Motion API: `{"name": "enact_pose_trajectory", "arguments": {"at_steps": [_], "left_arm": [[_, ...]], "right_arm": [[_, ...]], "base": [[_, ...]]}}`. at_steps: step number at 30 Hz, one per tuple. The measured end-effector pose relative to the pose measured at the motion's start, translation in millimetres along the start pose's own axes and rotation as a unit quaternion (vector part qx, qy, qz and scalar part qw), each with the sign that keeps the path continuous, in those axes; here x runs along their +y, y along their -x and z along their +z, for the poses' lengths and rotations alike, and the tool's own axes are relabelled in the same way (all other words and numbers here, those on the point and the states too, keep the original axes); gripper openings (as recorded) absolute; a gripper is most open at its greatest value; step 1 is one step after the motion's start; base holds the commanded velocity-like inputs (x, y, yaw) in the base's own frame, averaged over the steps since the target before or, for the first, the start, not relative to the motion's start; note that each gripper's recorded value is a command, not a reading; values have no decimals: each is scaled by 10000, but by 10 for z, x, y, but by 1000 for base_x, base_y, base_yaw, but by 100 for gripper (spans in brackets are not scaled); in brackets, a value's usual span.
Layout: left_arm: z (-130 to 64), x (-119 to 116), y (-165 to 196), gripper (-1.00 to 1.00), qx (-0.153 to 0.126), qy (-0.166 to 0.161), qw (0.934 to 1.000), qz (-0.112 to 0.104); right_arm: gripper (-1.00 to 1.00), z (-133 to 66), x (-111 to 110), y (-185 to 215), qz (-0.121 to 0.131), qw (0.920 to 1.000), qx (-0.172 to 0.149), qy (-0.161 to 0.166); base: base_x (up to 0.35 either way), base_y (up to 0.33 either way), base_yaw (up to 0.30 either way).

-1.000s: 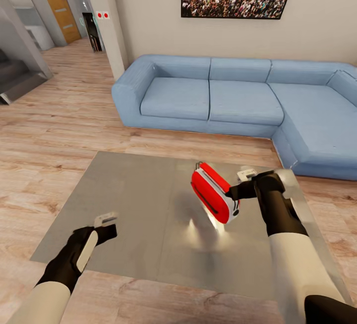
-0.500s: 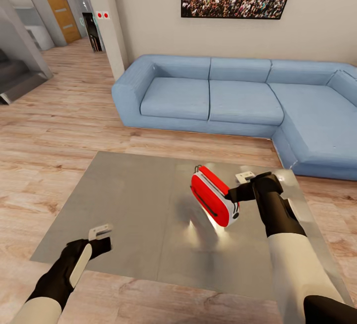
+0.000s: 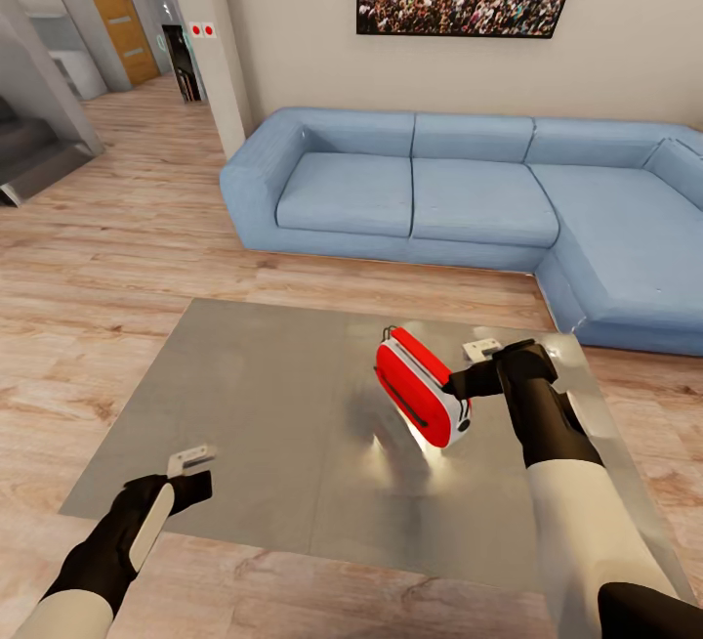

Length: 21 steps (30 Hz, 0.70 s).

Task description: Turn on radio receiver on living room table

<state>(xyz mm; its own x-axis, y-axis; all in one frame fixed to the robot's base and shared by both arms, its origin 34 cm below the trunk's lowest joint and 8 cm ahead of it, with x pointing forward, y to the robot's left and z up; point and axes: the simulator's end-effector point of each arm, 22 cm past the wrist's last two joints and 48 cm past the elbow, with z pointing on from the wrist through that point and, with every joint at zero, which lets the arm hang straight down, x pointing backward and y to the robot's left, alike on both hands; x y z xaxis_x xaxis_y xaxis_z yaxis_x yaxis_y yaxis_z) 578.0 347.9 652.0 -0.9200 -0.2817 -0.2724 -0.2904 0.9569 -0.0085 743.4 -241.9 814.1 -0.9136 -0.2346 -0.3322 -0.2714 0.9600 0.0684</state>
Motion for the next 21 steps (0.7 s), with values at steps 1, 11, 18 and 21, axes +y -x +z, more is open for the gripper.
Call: {"name": "enact_pose_trajectory", "arguments": {"at_steps": [1, 11, 18, 21], "left_arm": [[0, -2, 0, -100, 0, -2, 10000, -1], [2, -44, -25, -100, 41, -48, 10000, -4], [2, -33, -17, -100, 25, -38, 10000, -3], [3, -36, -18, -100, 21, -39, 10000, -5]], "right_arm": [[-100, 0, 23, 1, -2, 10000, -1, 50], [-100, -35, 377, -6, -1, 9962, 14, 867], [-100, -25, 353, -24, -42, 9967, 45, 810], [-100, 35, 369, -105, -11, 9963, 172, 840]], "base": [[0, 0, 0], [0, 0, 0], [0, 0, 0], [0, 0, 0]]}}
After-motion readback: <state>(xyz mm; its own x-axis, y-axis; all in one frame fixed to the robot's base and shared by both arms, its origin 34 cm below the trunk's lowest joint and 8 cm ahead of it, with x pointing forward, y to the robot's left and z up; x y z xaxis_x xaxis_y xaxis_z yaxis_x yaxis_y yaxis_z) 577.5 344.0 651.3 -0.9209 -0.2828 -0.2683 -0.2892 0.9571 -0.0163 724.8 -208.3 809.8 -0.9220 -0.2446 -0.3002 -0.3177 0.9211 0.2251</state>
